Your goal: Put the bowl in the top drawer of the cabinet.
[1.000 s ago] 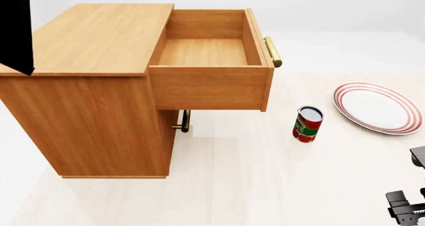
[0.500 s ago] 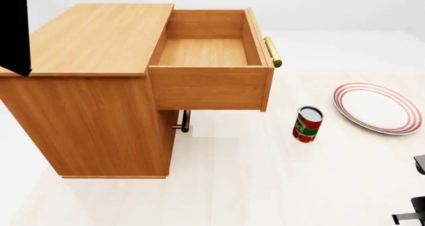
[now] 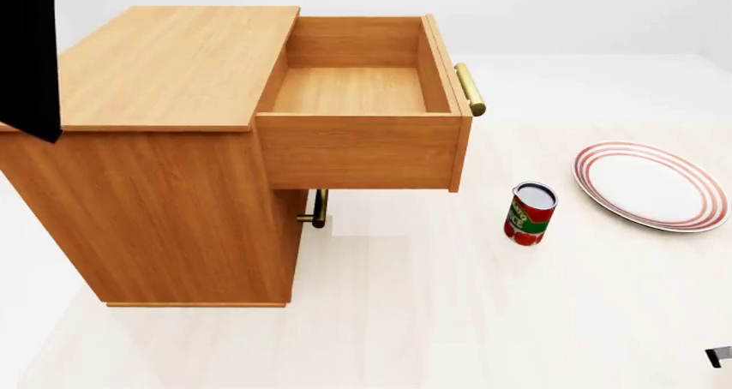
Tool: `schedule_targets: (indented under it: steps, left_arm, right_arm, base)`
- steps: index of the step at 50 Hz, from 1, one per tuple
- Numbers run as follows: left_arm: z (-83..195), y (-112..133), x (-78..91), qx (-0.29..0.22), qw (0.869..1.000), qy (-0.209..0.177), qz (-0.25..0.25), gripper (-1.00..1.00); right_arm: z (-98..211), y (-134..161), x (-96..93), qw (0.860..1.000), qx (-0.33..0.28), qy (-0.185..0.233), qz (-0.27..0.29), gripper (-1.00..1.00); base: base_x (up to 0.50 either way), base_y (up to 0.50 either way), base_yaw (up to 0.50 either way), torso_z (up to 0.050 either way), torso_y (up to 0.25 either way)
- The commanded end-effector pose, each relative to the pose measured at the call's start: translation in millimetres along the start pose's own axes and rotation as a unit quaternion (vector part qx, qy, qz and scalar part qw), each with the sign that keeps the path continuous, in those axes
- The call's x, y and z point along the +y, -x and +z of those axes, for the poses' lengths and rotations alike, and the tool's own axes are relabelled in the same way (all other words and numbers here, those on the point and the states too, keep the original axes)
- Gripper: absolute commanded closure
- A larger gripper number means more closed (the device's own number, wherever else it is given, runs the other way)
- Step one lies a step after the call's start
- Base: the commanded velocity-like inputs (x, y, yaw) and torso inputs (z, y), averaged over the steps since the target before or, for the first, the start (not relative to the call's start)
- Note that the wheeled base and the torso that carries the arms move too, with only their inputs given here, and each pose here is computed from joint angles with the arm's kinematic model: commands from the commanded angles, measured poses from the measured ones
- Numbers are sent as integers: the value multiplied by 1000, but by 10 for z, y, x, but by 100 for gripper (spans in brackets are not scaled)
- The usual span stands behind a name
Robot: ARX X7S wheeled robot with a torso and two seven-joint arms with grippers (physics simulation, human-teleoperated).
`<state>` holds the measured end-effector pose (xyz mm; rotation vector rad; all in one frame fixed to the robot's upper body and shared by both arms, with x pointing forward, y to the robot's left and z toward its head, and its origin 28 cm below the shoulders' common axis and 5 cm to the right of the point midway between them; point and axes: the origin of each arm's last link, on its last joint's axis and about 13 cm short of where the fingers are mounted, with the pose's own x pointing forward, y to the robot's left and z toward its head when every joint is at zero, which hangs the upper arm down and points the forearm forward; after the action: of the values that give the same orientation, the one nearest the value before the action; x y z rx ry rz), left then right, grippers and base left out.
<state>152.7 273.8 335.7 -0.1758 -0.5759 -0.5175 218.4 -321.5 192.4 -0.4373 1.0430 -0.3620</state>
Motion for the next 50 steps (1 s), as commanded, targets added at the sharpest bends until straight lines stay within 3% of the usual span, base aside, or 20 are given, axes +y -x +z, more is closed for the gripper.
schedule_targets:
  steps: [1, 21, 36, 50]
  left_arm:
    - [-9, 19, 5, 0, 1000, 1, 2, -100]
    - [-72, 59, 34, 5, 1000, 4, 8, -100]
    - [-53, 67, 36, 3, 1000, 4, 8, -100]
    - [-74, 66, 46, 3, 1000, 6, 9, -100]
  right_arm:
    - [282, 380, -232, 997, -58, 41, -28, 100]
    - [1229, 954, -411, 976, -158, 147, -41, 100]
    - [2110, 1256, -393, 944, -236, 228, -19, 100]
    - [2606, 1394, -330, 909, -293, 295, 20, 100]
  base:
    - [0, 0, 0, 0, 0]
    - [0, 0, 0, 0, 0]
    - [0, 0, 0, 0, 0]
    - [0, 0, 0, 0, 1]
